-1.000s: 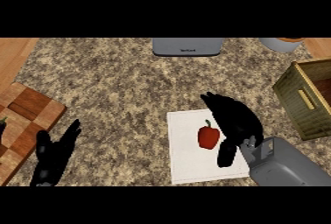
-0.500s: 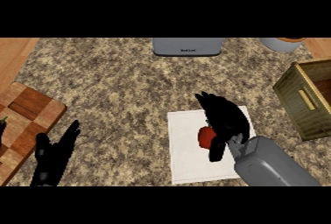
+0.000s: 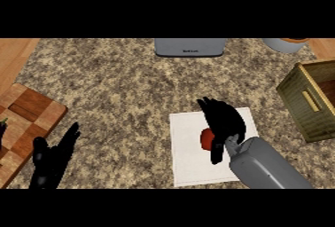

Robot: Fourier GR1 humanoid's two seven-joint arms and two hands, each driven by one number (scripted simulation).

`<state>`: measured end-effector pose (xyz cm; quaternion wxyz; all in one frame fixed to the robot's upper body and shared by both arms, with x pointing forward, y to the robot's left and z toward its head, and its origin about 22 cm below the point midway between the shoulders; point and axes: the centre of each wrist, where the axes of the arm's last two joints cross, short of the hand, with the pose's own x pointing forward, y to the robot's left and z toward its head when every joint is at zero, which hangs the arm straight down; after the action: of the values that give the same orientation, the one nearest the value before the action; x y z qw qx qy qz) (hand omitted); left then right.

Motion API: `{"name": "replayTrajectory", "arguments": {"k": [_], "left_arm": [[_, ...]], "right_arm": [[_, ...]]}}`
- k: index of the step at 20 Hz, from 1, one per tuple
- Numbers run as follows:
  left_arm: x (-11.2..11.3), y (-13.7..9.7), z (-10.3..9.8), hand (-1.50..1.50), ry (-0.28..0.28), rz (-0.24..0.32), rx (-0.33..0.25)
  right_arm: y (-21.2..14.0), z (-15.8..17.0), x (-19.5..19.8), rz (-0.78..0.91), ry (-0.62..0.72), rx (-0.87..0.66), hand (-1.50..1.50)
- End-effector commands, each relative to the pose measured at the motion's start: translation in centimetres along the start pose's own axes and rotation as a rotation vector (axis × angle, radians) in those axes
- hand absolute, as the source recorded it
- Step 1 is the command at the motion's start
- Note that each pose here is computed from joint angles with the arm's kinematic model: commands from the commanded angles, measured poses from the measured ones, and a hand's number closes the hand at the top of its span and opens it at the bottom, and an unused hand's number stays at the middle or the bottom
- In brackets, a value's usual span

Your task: Pick the bell pepper from the placemat and place it in the basket

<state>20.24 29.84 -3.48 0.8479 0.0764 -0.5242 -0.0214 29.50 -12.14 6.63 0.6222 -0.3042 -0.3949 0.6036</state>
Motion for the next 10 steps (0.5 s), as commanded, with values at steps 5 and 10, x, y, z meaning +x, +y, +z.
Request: {"name": "replayTrajectory", "arguments": {"k": [5,10], "left_arm": [[-2.7,0.8,1.0,0.0,0.093,0.026,-0.011],[-1.1,-1.5,-0.1,0.0,0.093,0.014,-0.024]], "right_arm": [[2.0,-0.6,-1.4,0.002,0.024,0.032,-1.5],[3.5,-1.5,-2.7,0.011,0.014,0.031,-1.5]]}}
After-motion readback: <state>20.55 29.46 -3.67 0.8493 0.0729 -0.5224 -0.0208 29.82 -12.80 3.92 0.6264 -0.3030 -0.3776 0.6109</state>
